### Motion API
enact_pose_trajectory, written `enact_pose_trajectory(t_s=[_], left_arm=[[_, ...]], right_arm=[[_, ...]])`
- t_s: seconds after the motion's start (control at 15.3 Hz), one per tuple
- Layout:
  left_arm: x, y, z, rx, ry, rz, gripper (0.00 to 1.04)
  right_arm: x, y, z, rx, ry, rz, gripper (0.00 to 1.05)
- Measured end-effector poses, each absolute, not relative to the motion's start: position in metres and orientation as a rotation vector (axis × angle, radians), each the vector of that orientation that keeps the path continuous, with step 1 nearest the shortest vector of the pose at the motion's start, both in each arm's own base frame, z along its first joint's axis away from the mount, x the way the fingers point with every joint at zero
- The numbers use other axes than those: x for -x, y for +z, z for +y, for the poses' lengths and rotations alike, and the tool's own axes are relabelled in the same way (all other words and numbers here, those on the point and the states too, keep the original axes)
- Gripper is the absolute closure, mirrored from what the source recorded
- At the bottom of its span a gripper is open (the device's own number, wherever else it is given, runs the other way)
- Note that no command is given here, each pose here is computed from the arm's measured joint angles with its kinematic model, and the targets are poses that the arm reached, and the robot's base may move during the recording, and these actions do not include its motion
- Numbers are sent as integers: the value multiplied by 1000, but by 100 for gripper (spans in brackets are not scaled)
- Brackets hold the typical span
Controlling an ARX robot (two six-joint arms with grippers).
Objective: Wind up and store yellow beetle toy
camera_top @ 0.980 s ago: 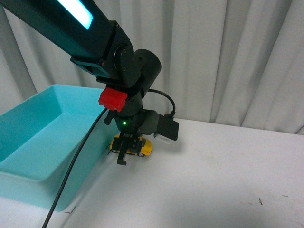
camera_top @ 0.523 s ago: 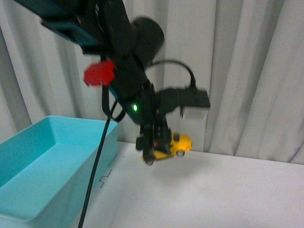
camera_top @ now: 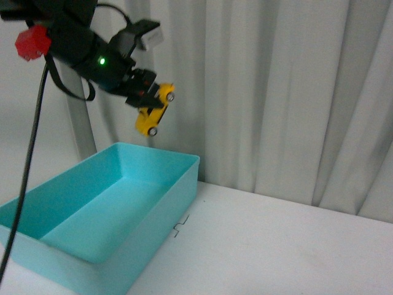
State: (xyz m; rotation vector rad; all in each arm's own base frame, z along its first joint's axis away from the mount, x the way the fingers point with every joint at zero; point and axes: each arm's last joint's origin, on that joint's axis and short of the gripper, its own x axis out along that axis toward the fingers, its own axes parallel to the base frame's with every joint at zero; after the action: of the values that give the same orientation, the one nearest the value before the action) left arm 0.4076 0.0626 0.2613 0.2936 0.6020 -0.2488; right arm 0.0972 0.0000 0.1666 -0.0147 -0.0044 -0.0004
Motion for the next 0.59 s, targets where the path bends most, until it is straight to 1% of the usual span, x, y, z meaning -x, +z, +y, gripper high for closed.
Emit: enact_pose_trajectory(t_s=[0.07, 0.13, 0.33, 0.46, 0.59], left_arm=[[-407, 241, 78, -256, -159, 659, 65], [-405, 226, 88, -231, -110, 710, 65], [-396, 175, 104, -222, 11, 848, 65], [-400, 145, 109, -243, 87, 898, 65], [-403, 131, 109, -260, 115, 913, 65]], right_arm=[[-97, 167, 0, 14, -1, -4, 7], [-97, 167, 0, 15, -1, -4, 7], [-97, 167, 0, 14, -1, -5, 7], [-97, 167, 0, 14, -1, -4, 7], [-97, 167, 0, 14, -1, -4, 7]])
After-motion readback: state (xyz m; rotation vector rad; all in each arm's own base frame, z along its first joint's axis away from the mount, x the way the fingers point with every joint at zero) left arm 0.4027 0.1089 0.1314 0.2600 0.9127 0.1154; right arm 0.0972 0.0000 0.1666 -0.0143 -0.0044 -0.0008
